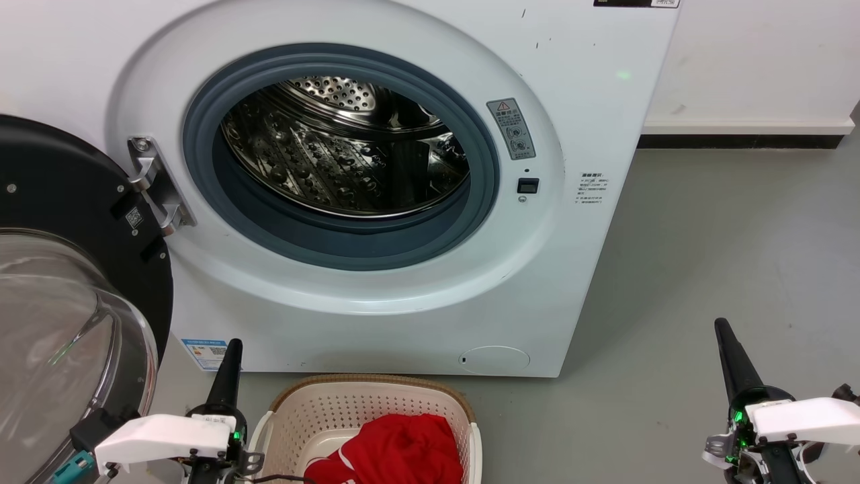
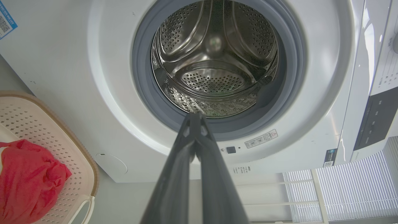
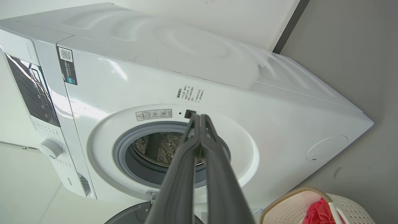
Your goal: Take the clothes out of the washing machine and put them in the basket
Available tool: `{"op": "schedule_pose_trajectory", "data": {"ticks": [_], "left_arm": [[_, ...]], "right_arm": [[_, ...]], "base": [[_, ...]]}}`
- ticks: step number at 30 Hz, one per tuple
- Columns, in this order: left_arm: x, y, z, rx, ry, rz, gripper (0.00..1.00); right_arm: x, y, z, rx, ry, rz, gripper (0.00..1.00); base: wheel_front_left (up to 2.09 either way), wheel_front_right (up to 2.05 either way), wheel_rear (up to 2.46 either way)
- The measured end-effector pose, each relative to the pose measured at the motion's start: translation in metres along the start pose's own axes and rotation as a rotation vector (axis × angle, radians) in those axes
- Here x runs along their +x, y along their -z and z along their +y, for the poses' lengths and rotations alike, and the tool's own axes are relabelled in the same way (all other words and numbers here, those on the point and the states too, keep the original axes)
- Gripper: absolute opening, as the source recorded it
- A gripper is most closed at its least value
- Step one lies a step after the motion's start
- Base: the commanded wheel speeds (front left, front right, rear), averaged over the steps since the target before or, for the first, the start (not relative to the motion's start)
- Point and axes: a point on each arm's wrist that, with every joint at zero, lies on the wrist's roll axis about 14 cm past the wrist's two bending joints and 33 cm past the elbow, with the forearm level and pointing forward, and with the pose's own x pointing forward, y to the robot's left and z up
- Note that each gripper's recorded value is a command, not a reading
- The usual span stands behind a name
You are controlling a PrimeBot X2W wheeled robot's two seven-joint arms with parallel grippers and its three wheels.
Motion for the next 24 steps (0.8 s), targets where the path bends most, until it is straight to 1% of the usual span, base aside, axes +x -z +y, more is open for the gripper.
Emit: {"op": "schedule_pose_trajectory", "data": {"ticks": [2,8,9,24], "left_arm": [[0.002,0.000,-0.004,-0.039,0.013,0.002,0.00],[0.003,0.000,-0.005,-0.094,0.020,0.006,0.00],[0.004,0.000,-0.005,-0.118,0.023,0.007,0.00],[0.008,-0.001,-0.011,-0.241,0.049,0.014,0.00]], "right_arm": [[0.001,0.001,0.000,0.035,-0.001,0.004,0.00],[0.003,0.000,0.004,0.087,-0.012,0.006,0.00],[0.004,0.001,0.004,0.112,-0.014,0.010,0.00],[0.006,0.002,0.007,0.228,-0.026,0.021,0.00]], "base": [[0.00,0.00,0.00],[0.00,0.00,0.00],[0.00,0.00,0.00],[0.00,0.00,0.00]]}}
